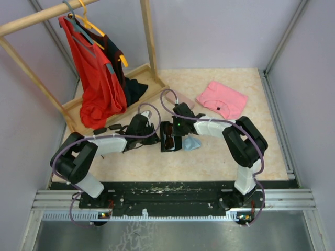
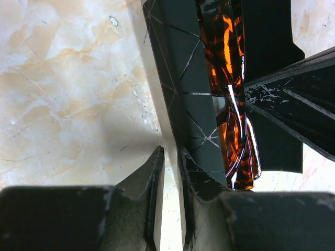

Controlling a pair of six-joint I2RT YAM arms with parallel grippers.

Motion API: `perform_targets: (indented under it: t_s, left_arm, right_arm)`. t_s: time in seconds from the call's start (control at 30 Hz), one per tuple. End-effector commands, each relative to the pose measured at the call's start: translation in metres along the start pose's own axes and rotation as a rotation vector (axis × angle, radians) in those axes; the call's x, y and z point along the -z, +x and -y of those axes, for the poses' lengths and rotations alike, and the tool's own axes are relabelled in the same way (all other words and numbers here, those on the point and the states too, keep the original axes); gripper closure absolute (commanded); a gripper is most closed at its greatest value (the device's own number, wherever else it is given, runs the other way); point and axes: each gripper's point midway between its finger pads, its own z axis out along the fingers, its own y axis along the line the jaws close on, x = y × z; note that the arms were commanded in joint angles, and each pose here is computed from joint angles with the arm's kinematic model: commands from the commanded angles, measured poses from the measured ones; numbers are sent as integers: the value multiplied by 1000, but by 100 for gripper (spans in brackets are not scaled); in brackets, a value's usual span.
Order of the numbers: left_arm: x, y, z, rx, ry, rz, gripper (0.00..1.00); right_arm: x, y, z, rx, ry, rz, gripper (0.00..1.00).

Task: Organize the sunglasses
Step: Adjust the sunglasses in the sunglasses case.

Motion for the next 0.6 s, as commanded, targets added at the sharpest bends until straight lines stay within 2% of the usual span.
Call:
perform_targets:
  t_s: [0.0,0.57]
  left_arm:
    - [-4,-9,28,-24,82,19,78]
    - [-4,-7,25,-25,69,16,78]
  right_arm:
    - [-3,-2,-36,27,-125,1,100]
    - [9,-12,-40,44,-149,55,100]
